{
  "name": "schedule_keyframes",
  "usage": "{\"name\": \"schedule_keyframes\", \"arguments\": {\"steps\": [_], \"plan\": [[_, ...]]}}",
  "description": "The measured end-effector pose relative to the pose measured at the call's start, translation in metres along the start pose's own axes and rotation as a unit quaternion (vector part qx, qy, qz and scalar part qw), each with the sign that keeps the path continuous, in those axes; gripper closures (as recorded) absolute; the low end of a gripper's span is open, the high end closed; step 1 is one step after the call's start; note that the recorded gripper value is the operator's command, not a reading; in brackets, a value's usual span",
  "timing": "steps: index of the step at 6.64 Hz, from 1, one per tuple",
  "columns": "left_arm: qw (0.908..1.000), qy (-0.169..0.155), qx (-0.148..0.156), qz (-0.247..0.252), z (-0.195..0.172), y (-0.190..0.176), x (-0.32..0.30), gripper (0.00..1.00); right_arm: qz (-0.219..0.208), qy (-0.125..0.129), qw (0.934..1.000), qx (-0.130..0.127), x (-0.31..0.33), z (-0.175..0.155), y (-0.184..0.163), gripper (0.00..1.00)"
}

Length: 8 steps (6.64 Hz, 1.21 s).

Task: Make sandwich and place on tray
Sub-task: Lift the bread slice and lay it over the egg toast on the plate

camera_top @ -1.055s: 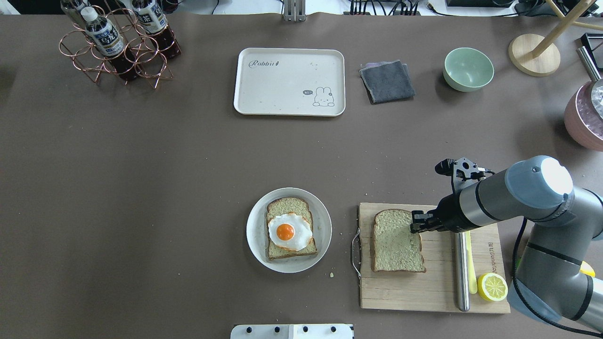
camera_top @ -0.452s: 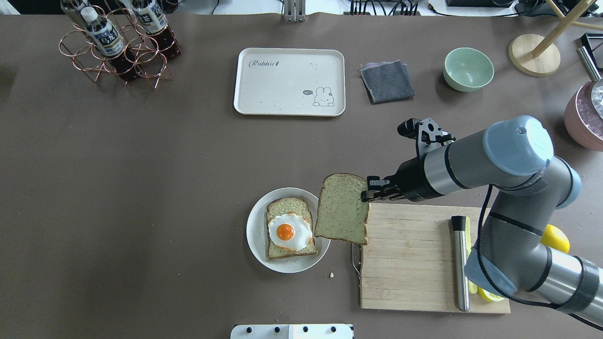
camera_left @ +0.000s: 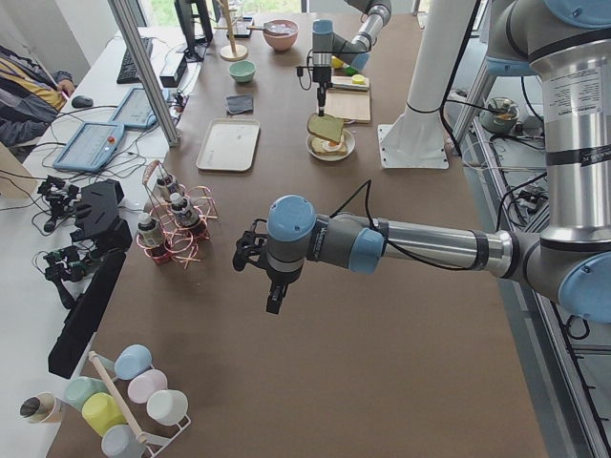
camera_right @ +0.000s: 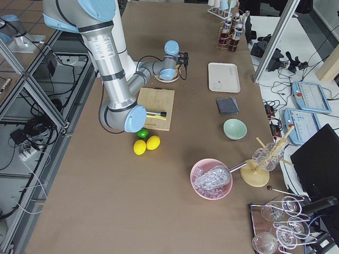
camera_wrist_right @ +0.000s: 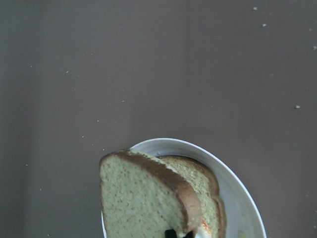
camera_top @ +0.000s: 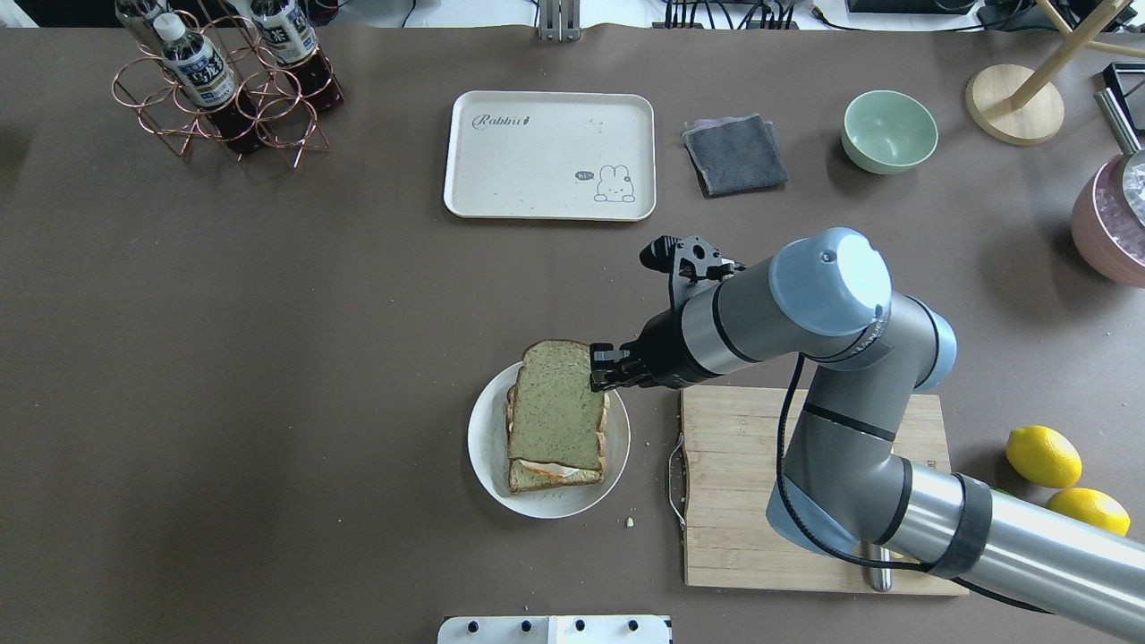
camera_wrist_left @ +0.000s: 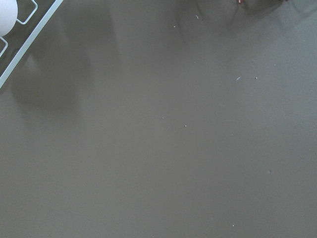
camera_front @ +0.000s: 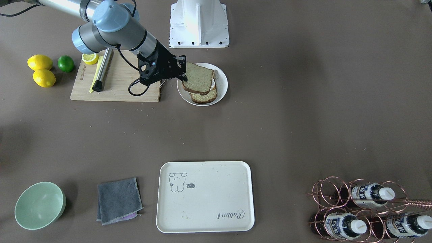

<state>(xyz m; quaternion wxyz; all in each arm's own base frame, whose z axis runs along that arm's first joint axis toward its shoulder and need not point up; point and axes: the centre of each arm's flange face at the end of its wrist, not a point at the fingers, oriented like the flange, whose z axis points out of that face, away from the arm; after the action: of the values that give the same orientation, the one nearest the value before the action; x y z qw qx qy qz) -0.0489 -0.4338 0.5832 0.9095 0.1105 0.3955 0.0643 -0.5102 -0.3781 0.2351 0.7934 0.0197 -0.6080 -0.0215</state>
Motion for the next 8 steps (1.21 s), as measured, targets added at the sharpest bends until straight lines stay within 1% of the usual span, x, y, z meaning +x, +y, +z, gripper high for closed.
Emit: {"name": "schedule_keyframes", "arguments": {"steps": [1,3,4,6,7,8], "plan": [[1.0,0.0,-0.001,0.0,0.0,0.001,0.0,0.02,-0.017,0.004,0.9998,-0.002,-0.009,0.018,-0.001,1.0],[1.0,0.0,-0.002,-0.002,0.001,0.002,-0.001,0.02,-0.082,0.016,0.9963,-0.02,-0.004,0.038,-0.002,1.0],[1.0,0.0,-0.003,-0.003,0.002,0.005,-0.002,0.02,-0.092,0.015,0.9952,-0.031,-0.003,0.039,-0.004,1.0],[1.0,0.0,-0.004,-0.004,0.003,0.008,-0.003,0.02,-0.091,0.006,0.9944,-0.054,0.001,0.027,-0.016,1.0],[1.0,0.0,-0.004,-0.004,0.003,0.008,-0.003,0.02,-0.091,0.006,0.9941,-0.059,0.003,0.026,-0.019,0.99],[1.0,0.0,-0.005,-0.004,0.003,0.009,-0.003,0.02,-0.089,0.01,0.9941,-0.062,0.006,0.032,-0.017,0.37]]}}
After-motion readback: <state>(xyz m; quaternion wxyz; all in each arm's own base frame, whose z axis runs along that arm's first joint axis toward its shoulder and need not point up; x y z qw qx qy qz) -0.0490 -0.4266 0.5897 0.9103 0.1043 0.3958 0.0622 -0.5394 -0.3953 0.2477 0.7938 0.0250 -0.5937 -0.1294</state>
